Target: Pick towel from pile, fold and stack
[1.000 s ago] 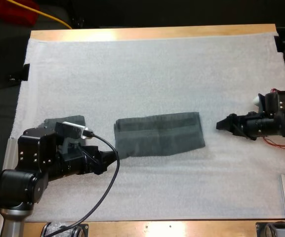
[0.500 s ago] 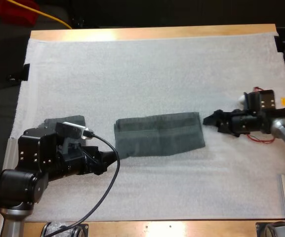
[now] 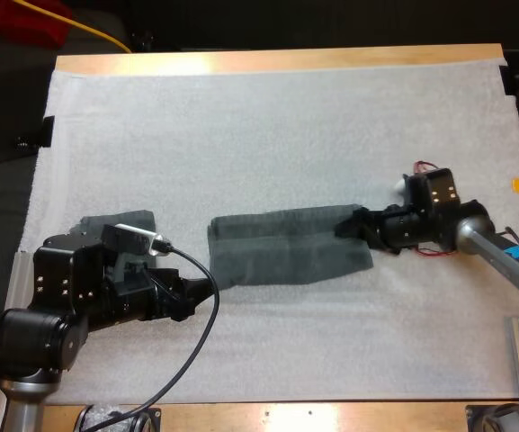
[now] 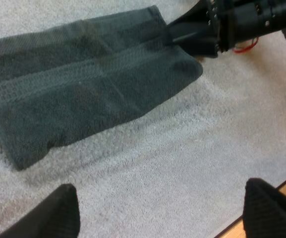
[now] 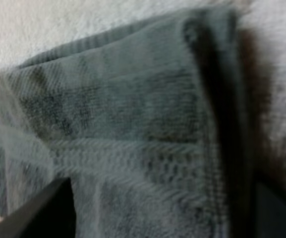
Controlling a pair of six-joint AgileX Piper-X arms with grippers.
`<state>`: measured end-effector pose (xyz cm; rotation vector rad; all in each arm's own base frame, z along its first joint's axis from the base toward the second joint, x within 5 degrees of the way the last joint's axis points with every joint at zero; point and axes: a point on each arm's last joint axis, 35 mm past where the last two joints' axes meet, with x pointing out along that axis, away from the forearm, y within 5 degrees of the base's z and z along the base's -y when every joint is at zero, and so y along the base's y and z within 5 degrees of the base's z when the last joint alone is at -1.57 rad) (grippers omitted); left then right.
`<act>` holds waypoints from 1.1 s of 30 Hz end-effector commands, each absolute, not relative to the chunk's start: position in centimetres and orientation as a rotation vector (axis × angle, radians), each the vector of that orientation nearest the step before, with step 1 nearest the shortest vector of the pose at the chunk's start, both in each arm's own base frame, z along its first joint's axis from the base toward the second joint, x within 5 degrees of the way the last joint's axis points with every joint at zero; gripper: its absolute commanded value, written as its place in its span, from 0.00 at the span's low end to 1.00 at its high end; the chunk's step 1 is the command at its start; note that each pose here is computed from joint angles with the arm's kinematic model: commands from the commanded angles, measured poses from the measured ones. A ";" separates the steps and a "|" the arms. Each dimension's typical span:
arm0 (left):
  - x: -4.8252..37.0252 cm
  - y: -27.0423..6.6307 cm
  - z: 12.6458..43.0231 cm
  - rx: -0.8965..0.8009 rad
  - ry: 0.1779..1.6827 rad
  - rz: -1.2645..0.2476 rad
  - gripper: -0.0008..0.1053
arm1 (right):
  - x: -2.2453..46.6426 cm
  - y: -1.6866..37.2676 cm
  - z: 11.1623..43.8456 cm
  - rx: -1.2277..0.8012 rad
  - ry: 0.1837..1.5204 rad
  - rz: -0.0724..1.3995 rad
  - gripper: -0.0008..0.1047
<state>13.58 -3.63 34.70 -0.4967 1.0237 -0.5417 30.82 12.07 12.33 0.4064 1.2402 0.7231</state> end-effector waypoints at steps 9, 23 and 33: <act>13.4 -3.6 34.8 -0.498 1.027 -0.547 0.63 | 29.9 13.4 11.6 0.420 1.311 0.732 0.67; 13.3 -3.6 34.7 -0.501 1.042 -0.543 0.63 | 29.0 12.8 13.1 0.359 1.339 0.672 0.01; 13.5 -3.6 34.8 -0.496 1.018 -0.550 0.63 | 26.7 11.0 17.1 0.089 1.333 0.485 0.01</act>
